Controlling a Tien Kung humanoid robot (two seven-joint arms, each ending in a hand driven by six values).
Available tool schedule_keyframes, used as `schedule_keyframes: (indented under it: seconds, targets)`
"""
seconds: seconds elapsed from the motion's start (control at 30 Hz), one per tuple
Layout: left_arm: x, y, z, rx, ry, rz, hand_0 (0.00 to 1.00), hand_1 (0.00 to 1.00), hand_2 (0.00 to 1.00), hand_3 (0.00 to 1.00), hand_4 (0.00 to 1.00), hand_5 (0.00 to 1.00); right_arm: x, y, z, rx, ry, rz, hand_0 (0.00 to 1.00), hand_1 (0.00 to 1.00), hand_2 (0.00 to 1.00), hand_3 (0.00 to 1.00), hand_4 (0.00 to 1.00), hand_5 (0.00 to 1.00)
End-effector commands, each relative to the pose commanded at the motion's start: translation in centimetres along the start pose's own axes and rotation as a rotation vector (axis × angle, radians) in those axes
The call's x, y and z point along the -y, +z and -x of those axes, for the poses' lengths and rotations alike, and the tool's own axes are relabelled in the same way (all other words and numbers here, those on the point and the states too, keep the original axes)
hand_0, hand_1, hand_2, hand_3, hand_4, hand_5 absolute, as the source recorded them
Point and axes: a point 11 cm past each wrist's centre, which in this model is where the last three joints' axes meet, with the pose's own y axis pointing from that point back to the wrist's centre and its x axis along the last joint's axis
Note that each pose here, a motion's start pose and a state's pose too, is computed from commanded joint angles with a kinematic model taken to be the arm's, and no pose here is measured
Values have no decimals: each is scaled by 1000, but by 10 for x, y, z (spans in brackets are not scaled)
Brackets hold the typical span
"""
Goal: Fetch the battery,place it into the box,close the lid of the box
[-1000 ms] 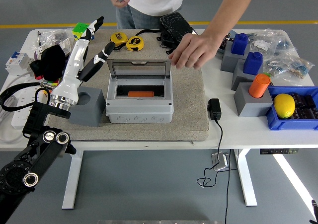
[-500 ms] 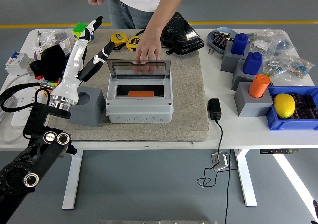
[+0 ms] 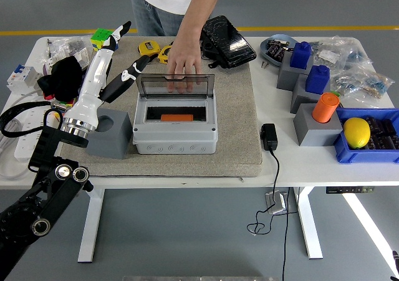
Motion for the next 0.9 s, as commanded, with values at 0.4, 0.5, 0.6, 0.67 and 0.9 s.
schedule_keyframes:
  seconds: [0.4,0.5,0.6,0.67,0.9]
  targets:
    - [-4,-35,24,235,-200,-101,916,898,840,834,998,998,0,1,-2,1,4,3,824,808,768,789,998,998]
    - [-5,-40,26,233,-206,-113,916,898,840,834,998,998,0,3,-1,2,1,5,824,808,768,789,998,998]
    - [-7,-41,28,226,-213,-117,918,901,844,834,998,998,0,3,0,2,-4,3,824,808,769,790,998,998]
    - [-8,-40,29,223,-217,-112,918,901,844,834,998,998,0,2,1,3,-5,1,824,808,769,790,998,998]
    - [-16,-27,29,222,-227,-69,912,895,824,827,998,998,0,-3,-1,8,1,-6,824,808,769,790,998,998]
